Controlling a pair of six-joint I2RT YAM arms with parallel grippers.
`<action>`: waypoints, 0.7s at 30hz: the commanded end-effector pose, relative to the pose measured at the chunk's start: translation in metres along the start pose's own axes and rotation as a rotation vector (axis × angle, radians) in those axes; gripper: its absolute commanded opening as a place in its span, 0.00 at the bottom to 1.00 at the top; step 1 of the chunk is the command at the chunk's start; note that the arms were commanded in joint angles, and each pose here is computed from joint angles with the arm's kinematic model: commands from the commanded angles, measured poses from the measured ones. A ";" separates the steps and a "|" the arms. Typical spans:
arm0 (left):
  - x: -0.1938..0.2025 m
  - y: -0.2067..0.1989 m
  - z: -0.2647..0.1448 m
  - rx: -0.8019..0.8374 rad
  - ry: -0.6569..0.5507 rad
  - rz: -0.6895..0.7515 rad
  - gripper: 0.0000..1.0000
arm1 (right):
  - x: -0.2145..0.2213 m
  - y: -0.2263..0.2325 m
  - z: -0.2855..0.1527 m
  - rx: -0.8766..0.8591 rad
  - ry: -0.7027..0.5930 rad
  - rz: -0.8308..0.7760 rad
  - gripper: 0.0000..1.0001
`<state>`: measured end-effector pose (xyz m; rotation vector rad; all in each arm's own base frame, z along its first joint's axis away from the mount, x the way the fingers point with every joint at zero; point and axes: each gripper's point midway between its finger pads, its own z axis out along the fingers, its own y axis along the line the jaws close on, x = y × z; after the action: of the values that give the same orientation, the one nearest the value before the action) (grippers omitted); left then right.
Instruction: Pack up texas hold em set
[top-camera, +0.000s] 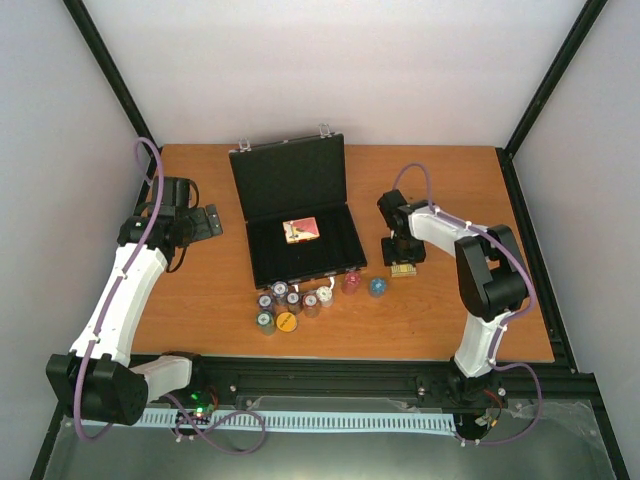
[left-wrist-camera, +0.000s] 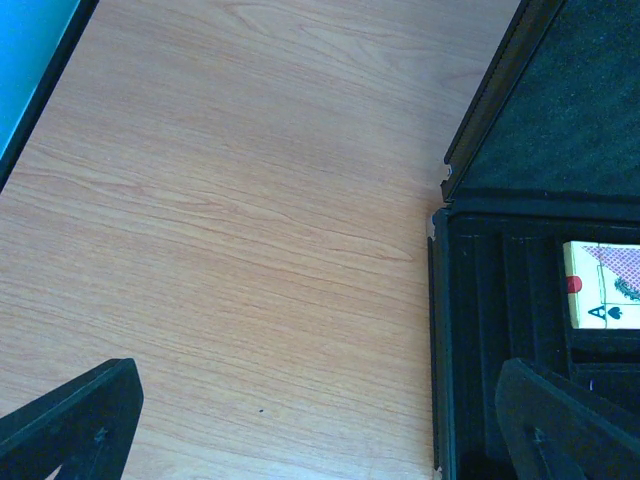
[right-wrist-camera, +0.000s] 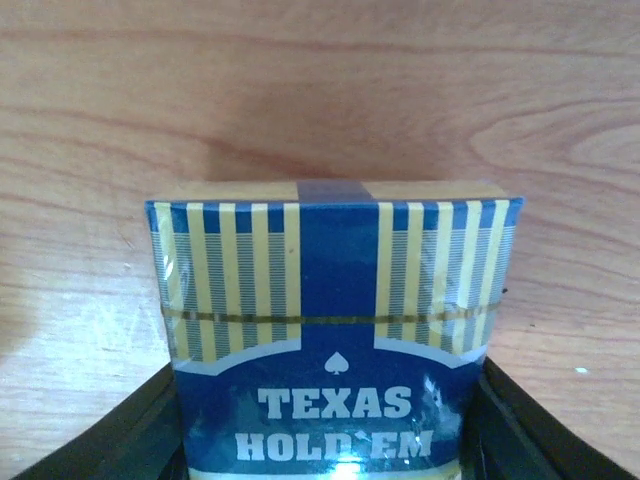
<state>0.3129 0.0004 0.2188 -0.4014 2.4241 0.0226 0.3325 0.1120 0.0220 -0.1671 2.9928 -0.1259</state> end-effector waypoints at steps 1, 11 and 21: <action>-0.008 -0.001 -0.006 0.003 -0.019 -0.006 1.00 | -0.047 -0.004 -0.055 -0.013 -0.161 0.114 0.31; -0.004 -0.004 -0.007 0.026 -0.014 -0.003 1.00 | -0.124 0.053 -0.146 -0.353 -0.371 0.393 0.19; -0.003 -0.006 -0.014 0.052 -0.022 -0.007 1.00 | -0.120 0.199 -0.189 -0.666 -0.385 0.563 0.20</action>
<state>0.3114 -0.0030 0.2221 -0.3928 2.4170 -0.0062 0.4102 0.2714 0.1843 0.3821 2.5670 0.6384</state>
